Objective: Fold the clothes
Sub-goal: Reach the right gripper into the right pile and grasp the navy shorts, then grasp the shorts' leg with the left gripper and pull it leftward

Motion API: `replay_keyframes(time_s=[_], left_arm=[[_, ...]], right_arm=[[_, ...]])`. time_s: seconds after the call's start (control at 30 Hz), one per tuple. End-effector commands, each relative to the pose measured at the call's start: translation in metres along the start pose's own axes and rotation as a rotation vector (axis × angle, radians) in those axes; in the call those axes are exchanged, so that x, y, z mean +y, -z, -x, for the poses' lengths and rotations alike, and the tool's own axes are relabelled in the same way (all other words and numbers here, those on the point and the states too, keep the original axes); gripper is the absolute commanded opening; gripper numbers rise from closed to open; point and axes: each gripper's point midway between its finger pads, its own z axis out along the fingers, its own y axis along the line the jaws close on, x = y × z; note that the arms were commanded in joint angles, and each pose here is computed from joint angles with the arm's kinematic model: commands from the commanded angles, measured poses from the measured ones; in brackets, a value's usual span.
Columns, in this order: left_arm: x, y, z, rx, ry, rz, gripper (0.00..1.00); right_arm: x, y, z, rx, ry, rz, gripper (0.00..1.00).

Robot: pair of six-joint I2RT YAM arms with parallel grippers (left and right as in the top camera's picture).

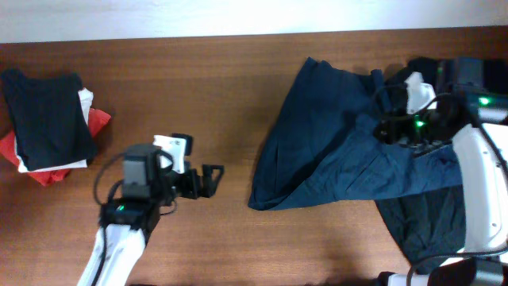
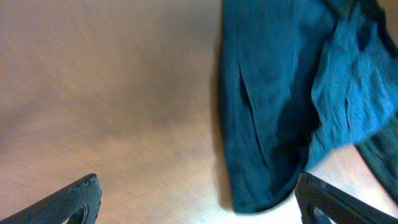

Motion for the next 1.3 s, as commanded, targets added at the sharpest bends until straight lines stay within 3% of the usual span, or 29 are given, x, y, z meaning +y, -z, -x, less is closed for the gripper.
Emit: replay_keyframes(time_s=[0.0, 0.23, 0.3, 0.33, 0.4, 0.43, 0.47, 0.5, 0.63, 0.7, 0.83, 0.87, 0.9, 0.93, 0.97, 1.1, 1.27], left_arm=[[-0.030, -0.040, -0.047, 0.243, 0.261, -0.149, 0.99], [-0.061, -0.108, -0.124, 0.513, 0.416, -0.189, 0.98], [-0.068, -0.114, -0.132, 0.532, 0.404, -0.201, 0.89], [-0.073, -0.116, -0.133, 0.531, 0.388, -0.212, 0.77], [-0.089, -0.120, -0.130, 0.510, 0.332, -0.259, 0.39], [-0.092, -0.121, -0.129, 0.500, 0.320, -0.271, 0.31], [-0.095, -0.122, -0.124, 0.481, 0.309, -0.284, 0.07], [-0.094, -0.124, -0.120, 0.464, 0.308, -0.288, 0.01], [-0.069, -0.122, -0.072, 0.347, 0.319, -0.275, 0.01], [-0.039, -0.102, -0.007, 0.231, 0.228, -0.212, 0.01], [0.069, -0.032, 0.132, -0.061, 0.212, 0.191, 0.01], [0.091, -0.007, 0.165, -0.153, 0.236, 0.227, 0.05], [0.104, 0.005, 0.176, -0.191, 0.247, 0.249, 0.21], [0.116, 0.014, 0.179, -0.212, 0.263, 0.270, 0.61], [0.126, 0.018, 0.175, -0.205, 0.283, 0.288, 0.96], [0.134, 0.019, 0.145, -0.100, 0.364, 0.303, 0.99], [0.075, -0.016, 0.104, 0.093, 0.310, 0.179, 0.99]], right_arm=[[-0.018, 0.012, 0.001, -0.026, -0.055, -0.025, 0.66], [-0.021, 0.013, 0.000, -0.021, -0.063, -0.027, 0.68], [-0.021, 0.013, 0.000, -0.022, -0.063, -0.027, 0.68], [-0.021, 0.013, 0.000, -0.022, -0.062, -0.027, 0.68], [-0.021, 0.013, 0.000, -0.022, -0.062, -0.027, 0.68], [-0.021, 0.013, 0.000, -0.022, -0.062, -0.028, 0.68], [-0.021, 0.013, 0.000, -0.022, -0.062, -0.028, 0.69], [-0.021, 0.013, 0.000, -0.022, -0.062, -0.028, 0.69], [-0.022, 0.012, 0.000, -0.021, -0.062, -0.035, 0.69], [-0.028, 0.013, -0.001, -0.017, -0.063, -0.070, 0.69], [-0.030, 0.013, -0.001, -0.018, -0.063, -0.080, 0.69], [-0.030, 0.013, -0.001, -0.018, -0.063, -0.080, 0.69], [-0.030, 0.013, -0.001, -0.019, -0.063, -0.080, 0.70], [-0.030, 0.013, -0.001, -0.019, -0.063, -0.080, 0.70], [-0.030, 0.012, -0.001, -0.018, -0.063, -0.080, 0.75], [-0.032, 0.004, -0.005, 0.009, -0.072, -0.077, 0.76], [-0.035, -0.024, -0.015, 0.132, -0.108, -0.037, 0.63]])
